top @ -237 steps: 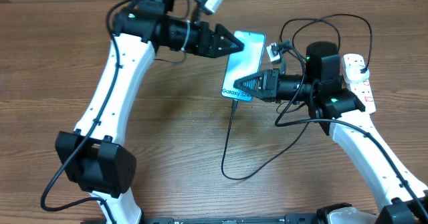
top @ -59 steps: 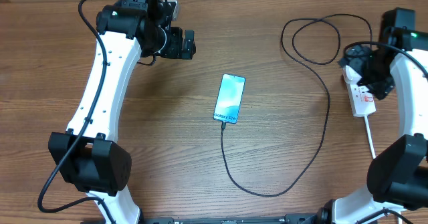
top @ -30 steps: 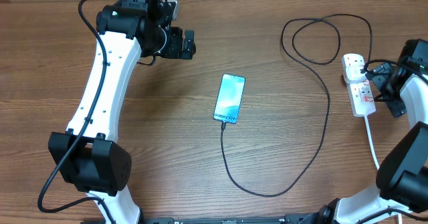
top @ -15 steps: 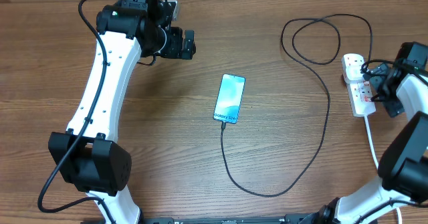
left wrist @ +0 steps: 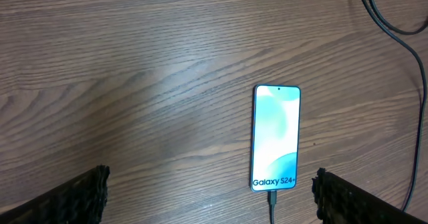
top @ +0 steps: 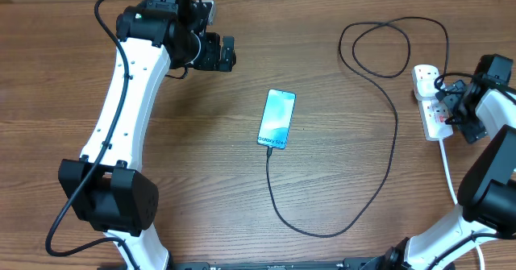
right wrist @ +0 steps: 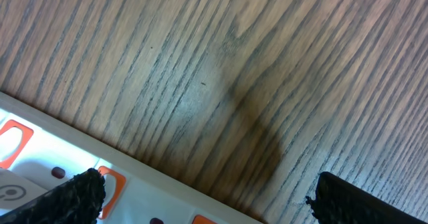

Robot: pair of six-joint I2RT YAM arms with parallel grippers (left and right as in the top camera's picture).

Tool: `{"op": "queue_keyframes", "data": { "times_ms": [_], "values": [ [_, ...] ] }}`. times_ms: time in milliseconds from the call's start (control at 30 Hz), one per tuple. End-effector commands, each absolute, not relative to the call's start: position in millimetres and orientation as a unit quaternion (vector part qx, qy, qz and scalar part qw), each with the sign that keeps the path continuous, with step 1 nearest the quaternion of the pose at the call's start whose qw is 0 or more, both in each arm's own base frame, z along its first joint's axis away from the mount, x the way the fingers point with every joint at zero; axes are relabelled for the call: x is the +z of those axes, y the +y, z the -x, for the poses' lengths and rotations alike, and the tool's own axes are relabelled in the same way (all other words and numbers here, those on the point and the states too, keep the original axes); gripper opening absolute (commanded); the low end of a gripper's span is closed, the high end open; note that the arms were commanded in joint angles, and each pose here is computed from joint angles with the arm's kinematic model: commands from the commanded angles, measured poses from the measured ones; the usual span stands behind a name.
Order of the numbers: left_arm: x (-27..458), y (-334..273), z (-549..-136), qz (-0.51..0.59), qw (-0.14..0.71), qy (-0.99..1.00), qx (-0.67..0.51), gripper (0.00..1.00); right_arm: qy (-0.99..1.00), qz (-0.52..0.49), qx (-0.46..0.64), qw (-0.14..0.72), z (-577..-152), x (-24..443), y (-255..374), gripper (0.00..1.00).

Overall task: Plug charger to phone and switch on socket
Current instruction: 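Press the power strip's orange switch with the right gripper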

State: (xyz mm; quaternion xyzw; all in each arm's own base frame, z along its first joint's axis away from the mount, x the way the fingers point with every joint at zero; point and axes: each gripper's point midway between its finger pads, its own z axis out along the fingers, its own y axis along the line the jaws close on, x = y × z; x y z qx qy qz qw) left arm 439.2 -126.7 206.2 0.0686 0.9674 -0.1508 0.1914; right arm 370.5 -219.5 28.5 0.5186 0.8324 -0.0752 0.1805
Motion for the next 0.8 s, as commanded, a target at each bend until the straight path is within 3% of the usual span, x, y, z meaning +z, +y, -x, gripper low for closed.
{"op": "queue_keyframes", "data": {
  "times_ms": [0,767],
  "values": [
    [215.9,-127.1,-439.3,-0.074,0.204,0.965,-0.15,1.0,0.831,-0.521,-0.08,0.178,-368.3,25.0,-222.0,1.0],
    [215.9,-127.1,-439.3,-0.074,0.204,0.965,-0.15,1.0,0.841,-0.508,-0.083,0.166,-363.9,22.7,-219.7,1.0]
  ]
}}
